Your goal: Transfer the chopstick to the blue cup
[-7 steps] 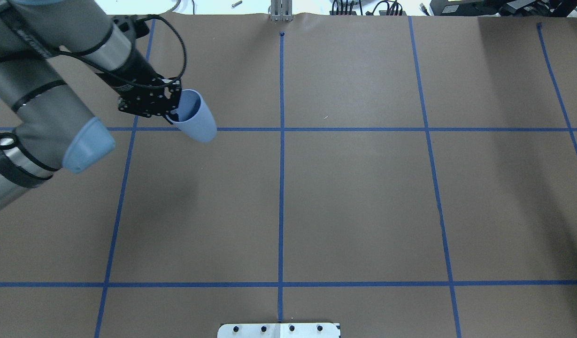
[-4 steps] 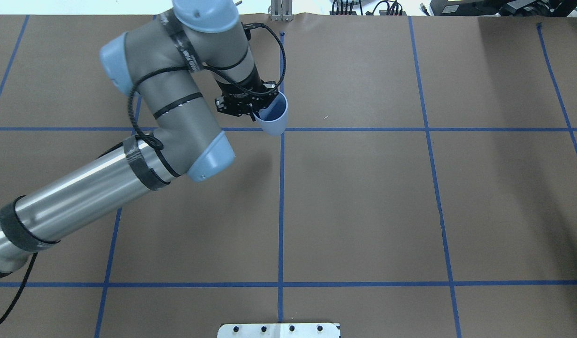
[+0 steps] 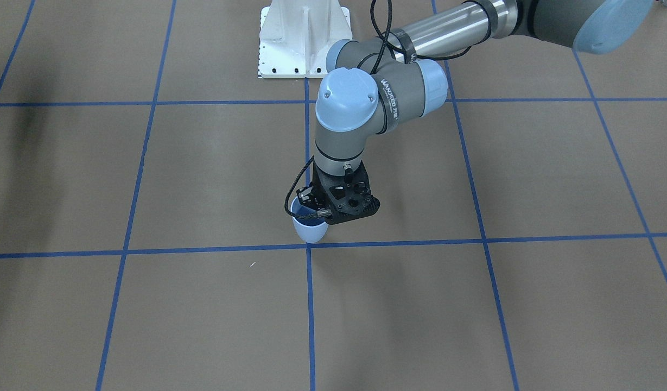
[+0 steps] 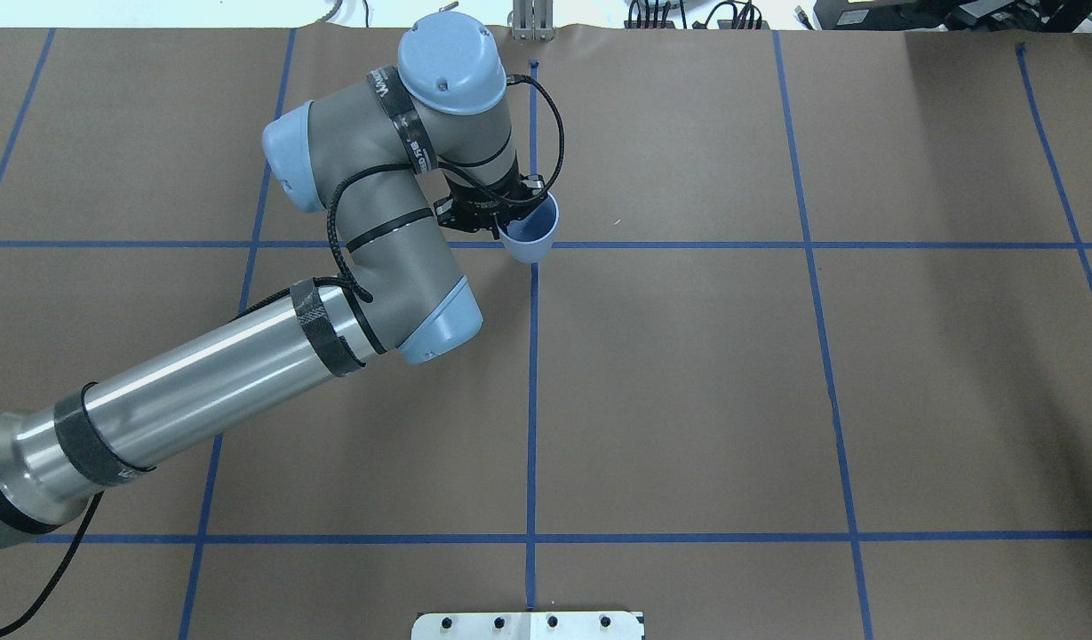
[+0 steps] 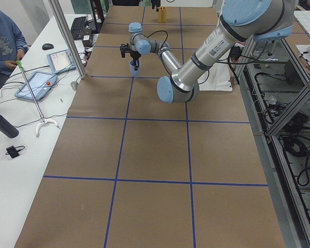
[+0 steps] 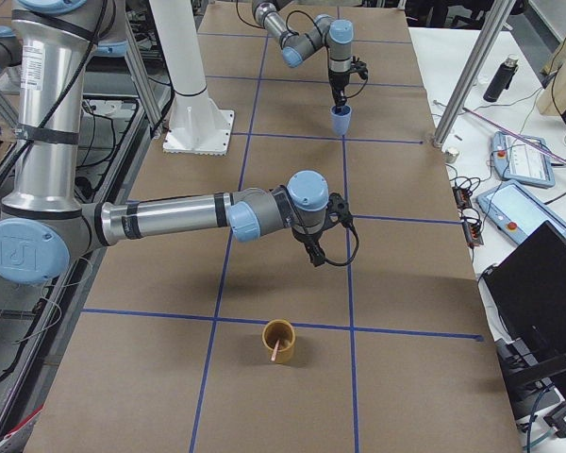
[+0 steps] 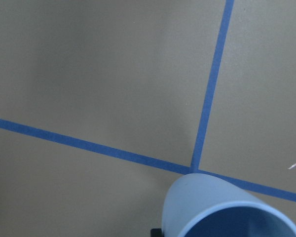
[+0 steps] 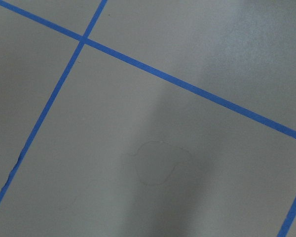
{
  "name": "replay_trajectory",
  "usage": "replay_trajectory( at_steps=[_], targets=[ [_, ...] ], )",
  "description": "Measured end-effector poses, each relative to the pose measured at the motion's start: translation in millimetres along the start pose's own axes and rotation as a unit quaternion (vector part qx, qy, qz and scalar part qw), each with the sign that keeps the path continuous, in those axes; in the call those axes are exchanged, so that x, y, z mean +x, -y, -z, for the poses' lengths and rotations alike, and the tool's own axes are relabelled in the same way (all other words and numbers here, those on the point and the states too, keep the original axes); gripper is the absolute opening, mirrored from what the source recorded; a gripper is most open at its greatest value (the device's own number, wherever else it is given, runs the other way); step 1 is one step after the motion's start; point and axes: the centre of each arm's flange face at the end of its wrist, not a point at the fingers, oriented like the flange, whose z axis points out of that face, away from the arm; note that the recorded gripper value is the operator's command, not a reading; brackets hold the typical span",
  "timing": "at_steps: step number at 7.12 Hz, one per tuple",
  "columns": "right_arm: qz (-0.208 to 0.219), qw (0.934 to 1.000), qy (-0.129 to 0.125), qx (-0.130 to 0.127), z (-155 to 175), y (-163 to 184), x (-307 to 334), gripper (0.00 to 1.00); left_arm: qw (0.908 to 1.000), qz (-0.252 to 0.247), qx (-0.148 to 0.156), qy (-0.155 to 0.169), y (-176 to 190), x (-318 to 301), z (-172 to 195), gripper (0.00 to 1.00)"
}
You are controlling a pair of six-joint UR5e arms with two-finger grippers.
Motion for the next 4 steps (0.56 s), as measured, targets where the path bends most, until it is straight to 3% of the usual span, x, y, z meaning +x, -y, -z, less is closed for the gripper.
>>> replay_trajectory(
  at_steps=[2,3,4],
  targets=[
    [-0.002,1.0,0.001,-0.003,-4.0,0.1,-0.7,1.0,1.0,-0.003,0.001,-0.008,-2.7,0.3,-6.6,0.0],
    [-0.003,1.0,0.001,-0.004,-5.4,-0.6,0.6,1.0,0.9999,-0.005,0.001,-0.009,-4.4,1.1,-7.3,0.16],
    [-0.003,1.0,0.0,-0.005,-6.1,-0.8,1.2,1.0,0.9999,-0.006,0.0,-0.009,-6.1,1.6,-8.4,0.57]
  ],
)
